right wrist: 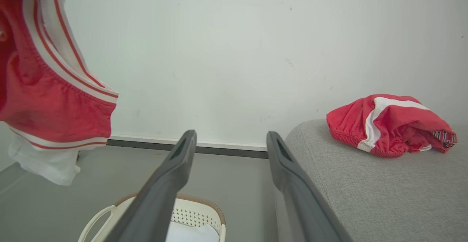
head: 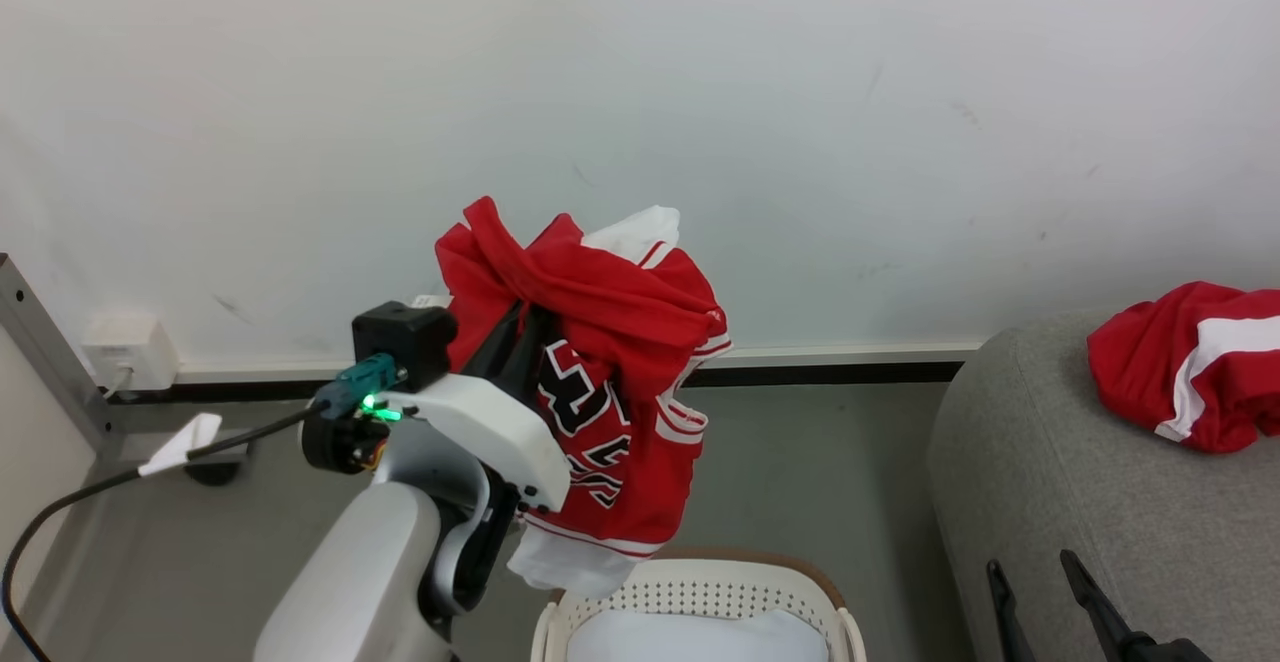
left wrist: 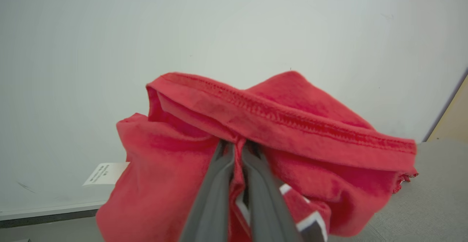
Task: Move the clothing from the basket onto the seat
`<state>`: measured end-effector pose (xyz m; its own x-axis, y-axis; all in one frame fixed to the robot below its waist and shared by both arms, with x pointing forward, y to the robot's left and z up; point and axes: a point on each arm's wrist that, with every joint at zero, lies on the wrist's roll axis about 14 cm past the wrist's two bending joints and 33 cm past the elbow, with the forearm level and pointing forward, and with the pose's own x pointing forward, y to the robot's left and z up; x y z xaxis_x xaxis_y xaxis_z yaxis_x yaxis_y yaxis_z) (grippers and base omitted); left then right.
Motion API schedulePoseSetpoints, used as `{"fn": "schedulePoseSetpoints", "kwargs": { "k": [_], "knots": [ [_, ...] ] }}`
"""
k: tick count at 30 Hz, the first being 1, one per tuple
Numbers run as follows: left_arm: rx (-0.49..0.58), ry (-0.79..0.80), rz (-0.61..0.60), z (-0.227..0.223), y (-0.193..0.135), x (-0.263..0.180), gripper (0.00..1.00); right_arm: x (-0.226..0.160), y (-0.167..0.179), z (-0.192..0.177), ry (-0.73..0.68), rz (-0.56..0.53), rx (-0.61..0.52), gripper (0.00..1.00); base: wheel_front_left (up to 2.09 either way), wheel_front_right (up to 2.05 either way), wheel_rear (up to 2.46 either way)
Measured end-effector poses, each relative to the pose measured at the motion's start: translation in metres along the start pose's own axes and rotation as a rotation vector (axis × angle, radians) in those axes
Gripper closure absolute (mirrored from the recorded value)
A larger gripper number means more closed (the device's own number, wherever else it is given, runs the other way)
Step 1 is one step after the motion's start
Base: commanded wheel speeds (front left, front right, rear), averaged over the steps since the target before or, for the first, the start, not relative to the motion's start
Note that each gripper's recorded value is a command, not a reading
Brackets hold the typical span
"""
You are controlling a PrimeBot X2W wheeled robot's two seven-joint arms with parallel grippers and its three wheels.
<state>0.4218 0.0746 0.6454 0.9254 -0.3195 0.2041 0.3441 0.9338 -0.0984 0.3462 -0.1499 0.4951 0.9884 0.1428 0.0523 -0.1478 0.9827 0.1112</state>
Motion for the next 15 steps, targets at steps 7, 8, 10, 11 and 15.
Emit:
{"fn": "schedulePoseSetpoints", "kwargs": {
  "k": [7, 8, 10, 11, 15],
  "knots": [
    [0.001, -0.009, -0.015, 0.005, -0.006, -0.003, 1.0, -0.001, 0.002, -0.002, 0.006, 0.004, 0.001, 0.0, 0.0, 0.0, 0.0],
    [0.001, -0.011, -0.018, 0.006, -0.008, -0.003, 1.0, -0.001, 0.002, -0.002, 0.007, 0.006, 0.001, 0.0, 0.0, 0.0, 0.0],
    [0.0, -0.012, -0.023, 0.007, -0.009, -0.003, 1.0, -0.001, 0.004, -0.004, 0.011, 0.012, -0.003, 0.0, 0.0, 0.0, 0.0],
    [0.0, -0.013, -0.026, 0.007, -0.01, -0.002, 1.0, -0.001, 0.006, -0.005, 0.015, 0.021, -0.013, 0.0, 0.0, 0.0, 0.0],
    [0.0, -0.008, -0.04, 0.006, -0.014, -0.001, 1.0, 0.004, 0.021, -0.001, 0.006, 0.069, -0.036, 0.0, 0.0, 0.0, 0.0]
  ]
}}
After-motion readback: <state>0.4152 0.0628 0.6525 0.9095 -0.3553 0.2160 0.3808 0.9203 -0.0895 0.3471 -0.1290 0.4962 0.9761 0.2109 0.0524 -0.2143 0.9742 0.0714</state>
